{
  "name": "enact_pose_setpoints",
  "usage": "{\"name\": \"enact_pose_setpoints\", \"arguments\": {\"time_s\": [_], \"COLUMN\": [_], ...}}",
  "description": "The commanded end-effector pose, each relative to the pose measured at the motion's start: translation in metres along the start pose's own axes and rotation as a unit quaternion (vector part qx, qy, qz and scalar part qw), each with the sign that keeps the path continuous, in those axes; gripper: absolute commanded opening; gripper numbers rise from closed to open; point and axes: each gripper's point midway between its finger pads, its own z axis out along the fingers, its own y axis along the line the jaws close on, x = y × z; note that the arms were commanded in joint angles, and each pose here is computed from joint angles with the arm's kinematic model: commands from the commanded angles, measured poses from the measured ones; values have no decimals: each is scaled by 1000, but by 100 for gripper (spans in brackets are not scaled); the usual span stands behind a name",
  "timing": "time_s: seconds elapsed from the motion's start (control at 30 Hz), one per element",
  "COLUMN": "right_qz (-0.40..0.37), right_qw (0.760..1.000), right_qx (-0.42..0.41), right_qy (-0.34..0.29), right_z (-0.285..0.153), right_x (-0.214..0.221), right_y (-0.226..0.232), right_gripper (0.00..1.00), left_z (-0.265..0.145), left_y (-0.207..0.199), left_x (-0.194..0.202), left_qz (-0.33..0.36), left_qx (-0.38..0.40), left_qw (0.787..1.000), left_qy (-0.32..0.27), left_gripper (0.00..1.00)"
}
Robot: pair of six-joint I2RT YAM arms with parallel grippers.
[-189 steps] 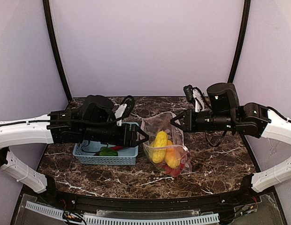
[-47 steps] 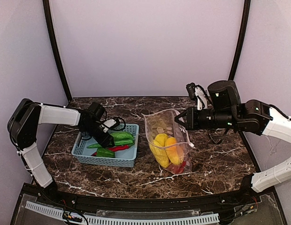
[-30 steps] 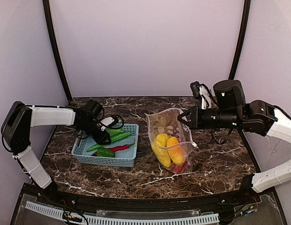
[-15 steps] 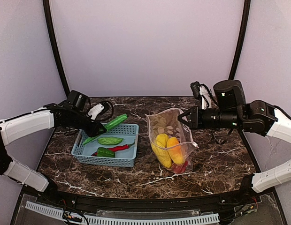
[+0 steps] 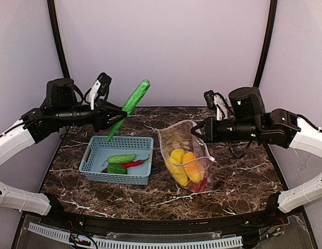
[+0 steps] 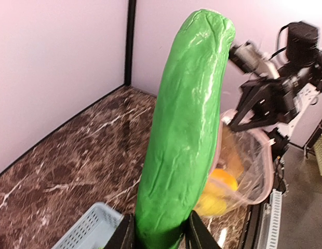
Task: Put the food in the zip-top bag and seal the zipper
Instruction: Pick up the fake vegetable from the bin, then place the fake vegetable in the zipper food storage bag.
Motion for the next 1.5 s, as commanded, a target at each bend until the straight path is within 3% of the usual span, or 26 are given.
{"name": "enact_pose_setpoints", "arguments": {"time_s": [0.0,0.2,0.6,0.97,1.3,1.47], "right_qz": [4,6,9,24,28,29], "right_qw": [999,999,999,997,996,996], "right_qx": [-32,-38,-41,-50,-61,-60], "right_qy": [-19,-23,-33,-54,-58,-62], "right_z": [1,0,-6,-23,-28,-32], "right_x": [-17,-20,-27,-36,-40,-41], "right_y": [17,20,23,25,30,29], "right_gripper": [0,0,0,0,0,0], "left_z": [-9,-15,23,78,114,124], "left_y": [-51,-103,-152,-150,-131,-122], "left_x": [-71,-127,-138,-71,-12,10], "left_qz": [16,35,33,23,55,72], "left_qx": [74,145,209,213,163,140], "left_qw": [992,965,940,956,979,985], "left_qy": [-104,-214,-268,-200,-108,-74], "left_gripper": [24,23,22,21,21,27]}}
